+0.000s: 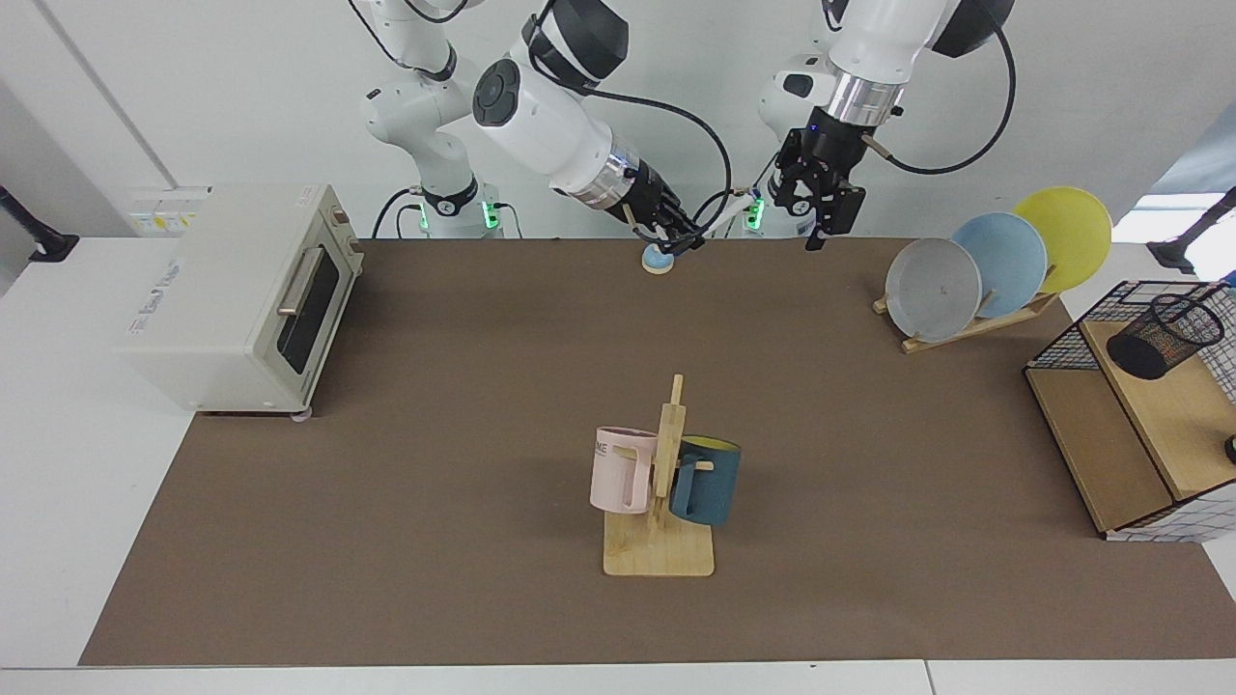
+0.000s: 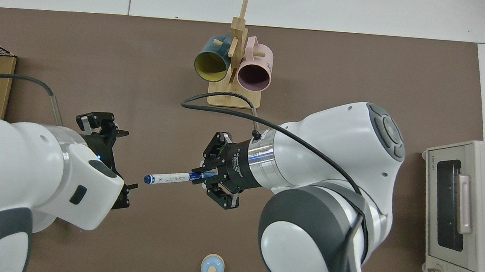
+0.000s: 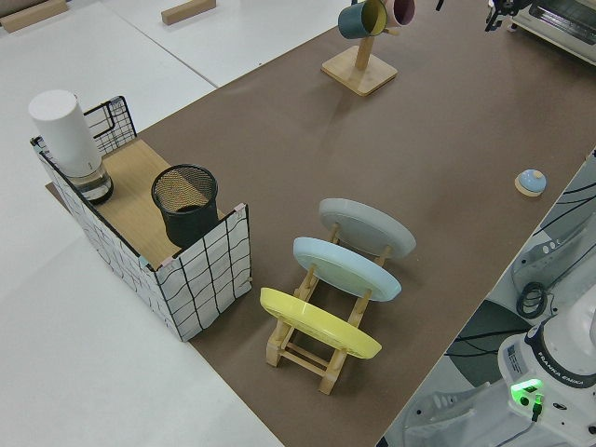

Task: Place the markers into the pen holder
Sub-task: 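Close the left gripper on the marker's capped end beside the right gripper, then open the right gripper and withdraw while the left gripper pulls the marker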

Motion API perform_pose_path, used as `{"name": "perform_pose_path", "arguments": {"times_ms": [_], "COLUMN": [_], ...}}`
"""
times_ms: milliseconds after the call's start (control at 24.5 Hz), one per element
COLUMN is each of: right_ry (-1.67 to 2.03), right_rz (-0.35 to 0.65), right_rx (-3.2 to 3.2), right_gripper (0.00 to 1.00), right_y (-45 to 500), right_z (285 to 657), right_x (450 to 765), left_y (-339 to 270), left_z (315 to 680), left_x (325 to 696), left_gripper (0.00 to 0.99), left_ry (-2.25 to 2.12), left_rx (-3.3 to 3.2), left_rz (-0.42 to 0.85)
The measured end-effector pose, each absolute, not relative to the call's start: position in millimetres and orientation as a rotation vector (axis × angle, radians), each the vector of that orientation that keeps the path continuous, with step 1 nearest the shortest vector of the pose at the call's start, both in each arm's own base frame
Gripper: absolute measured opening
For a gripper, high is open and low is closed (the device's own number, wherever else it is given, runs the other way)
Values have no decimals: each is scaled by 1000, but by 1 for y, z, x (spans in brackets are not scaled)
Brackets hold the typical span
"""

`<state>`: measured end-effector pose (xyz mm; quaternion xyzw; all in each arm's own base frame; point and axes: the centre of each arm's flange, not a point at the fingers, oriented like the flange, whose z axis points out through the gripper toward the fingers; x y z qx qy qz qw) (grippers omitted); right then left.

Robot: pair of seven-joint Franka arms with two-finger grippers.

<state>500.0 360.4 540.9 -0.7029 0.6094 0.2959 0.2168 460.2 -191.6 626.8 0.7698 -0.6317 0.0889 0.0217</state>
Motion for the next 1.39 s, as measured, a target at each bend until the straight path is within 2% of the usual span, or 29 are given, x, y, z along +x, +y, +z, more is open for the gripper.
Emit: {"name": "perform_pose_path", "arguments": {"times_ms": [367,530,571,611,652,693,774,815,897,978,1263,1386], "right_ry": [1698,1698,1698,1698,1698,1698,1698,1698,1697,1693,1691,1691], "right_rz": [815,816,816,816,816,816,816,816,818,818,817,789], "right_rx": [-1942,-1942,-1942,-1942,-1942,-1942,-1942,-1942,-1945,-1951,-1953,-1979], "right_gripper": [163,163,163,163,163,163,163,163,163,163,181,352], "right_y": [360,360,360,360,360,360,360,360,360,361,361,358], "right_z": [537,537,537,537,537,537,537,537,537,536,536,537], "right_x": [503,503,503,503,503,503,503,503,502,501,502,502], "left_y": [-231,-251,-254,-255,-256,-256,-256,-256,-256,-255,-255,-254], "left_z": [624,625,626,627,627,628,628,628,628,627,627,625], "left_x": [444,433,431,429,428,428,428,428,428,429,428,427], "left_gripper": [978,938,894,811,780,661,489,441,269,172,167,167], "left_ry": [-2055,-2104,-2112,-2116,-2119,-2119,-2120,-2119,-2117,-2115,-2115,-2094], "left_rx": [2316,2282,2278,2275,2274,2274,2274,2274,2276,2277,2276,2289], "left_rz": [269,273,275,277,278,279,279,279,280,280,276,252]}}
